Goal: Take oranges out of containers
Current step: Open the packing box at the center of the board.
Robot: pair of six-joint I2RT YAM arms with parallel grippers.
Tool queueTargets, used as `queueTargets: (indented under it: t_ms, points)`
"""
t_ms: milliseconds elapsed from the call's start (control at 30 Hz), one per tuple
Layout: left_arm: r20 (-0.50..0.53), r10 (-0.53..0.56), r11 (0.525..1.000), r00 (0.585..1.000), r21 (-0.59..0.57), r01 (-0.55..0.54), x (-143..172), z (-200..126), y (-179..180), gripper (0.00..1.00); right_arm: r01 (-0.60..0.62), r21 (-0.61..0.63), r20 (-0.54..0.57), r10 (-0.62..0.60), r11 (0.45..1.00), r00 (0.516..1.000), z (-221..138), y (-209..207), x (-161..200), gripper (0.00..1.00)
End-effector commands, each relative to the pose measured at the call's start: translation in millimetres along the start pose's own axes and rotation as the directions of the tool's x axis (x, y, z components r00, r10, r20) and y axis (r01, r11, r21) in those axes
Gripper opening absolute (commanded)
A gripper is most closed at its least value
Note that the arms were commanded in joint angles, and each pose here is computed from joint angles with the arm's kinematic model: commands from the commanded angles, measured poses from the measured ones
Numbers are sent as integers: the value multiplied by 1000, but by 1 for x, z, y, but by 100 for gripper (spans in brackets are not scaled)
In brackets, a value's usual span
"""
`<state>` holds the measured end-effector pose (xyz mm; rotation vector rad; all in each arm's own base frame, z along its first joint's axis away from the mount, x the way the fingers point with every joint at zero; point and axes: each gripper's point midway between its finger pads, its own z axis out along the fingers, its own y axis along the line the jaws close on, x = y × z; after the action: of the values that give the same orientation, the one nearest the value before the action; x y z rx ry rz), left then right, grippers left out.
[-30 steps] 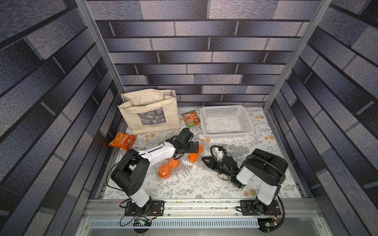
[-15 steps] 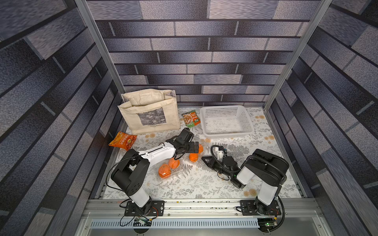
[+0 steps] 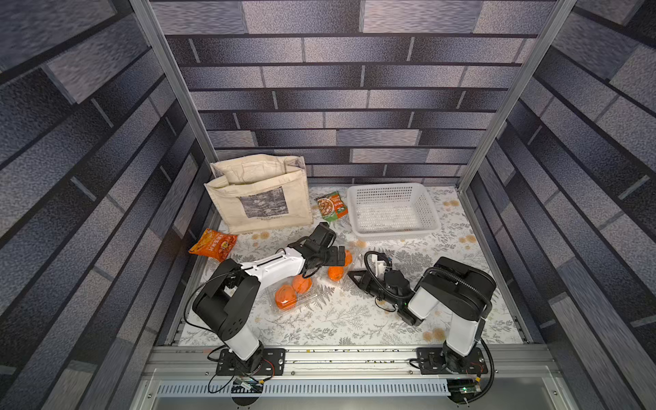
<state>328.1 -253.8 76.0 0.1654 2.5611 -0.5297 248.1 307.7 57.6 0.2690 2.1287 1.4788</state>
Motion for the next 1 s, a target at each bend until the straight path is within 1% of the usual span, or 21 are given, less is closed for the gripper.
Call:
queueTargets:
  t_ms: [0,267,367,500,533,567,600,700,767,867,967]
  points:
    - [-108,-11,1000,994,12,12,36,2,-3,100,7,-16,-17,-7,1000,1000,7,4,4,25]
    - [-132,-21,999,991,28,25,45,8,-8,100,12,-33,-16,-13,999,1000,12,10,2,32]
    - [-132,-24,999,991,30,28,46,8,-9,100,20,-45,-12,-21,999,1000,13,15,1,39]
    - [-139,-24,999,990,34,29,48,10,-11,100,25,-49,1,-25,998,1000,12,17,-2,42]
    - [-141,-26,999,990,34,31,49,10,-11,100,29,-51,-1,-29,998,1000,12,18,-2,46]
    - [-143,-26,999,989,36,31,50,10,-11,100,32,-53,0,-32,998,999,12,18,-2,55]
    - [-145,-25,999,989,37,31,50,11,-12,100,34,-54,3,-34,998,999,11,19,-3,57]
    - [-147,-24,999,989,38,30,51,10,-13,100,34,-52,5,-34,998,999,11,19,-3,58]
    - [-146,-24,999,989,38,30,51,10,-13,100,36,-54,4,-36,998,999,11,19,-3,71]
    - [-147,-24,999,989,42,31,52,10,-14,100,36,-51,4,-35,998,999,11,18,-3,80]
    - [-152,-20,998,988,48,27,53,11,-17,100,39,-53,2,-39,998,999,11,18,-2,81]
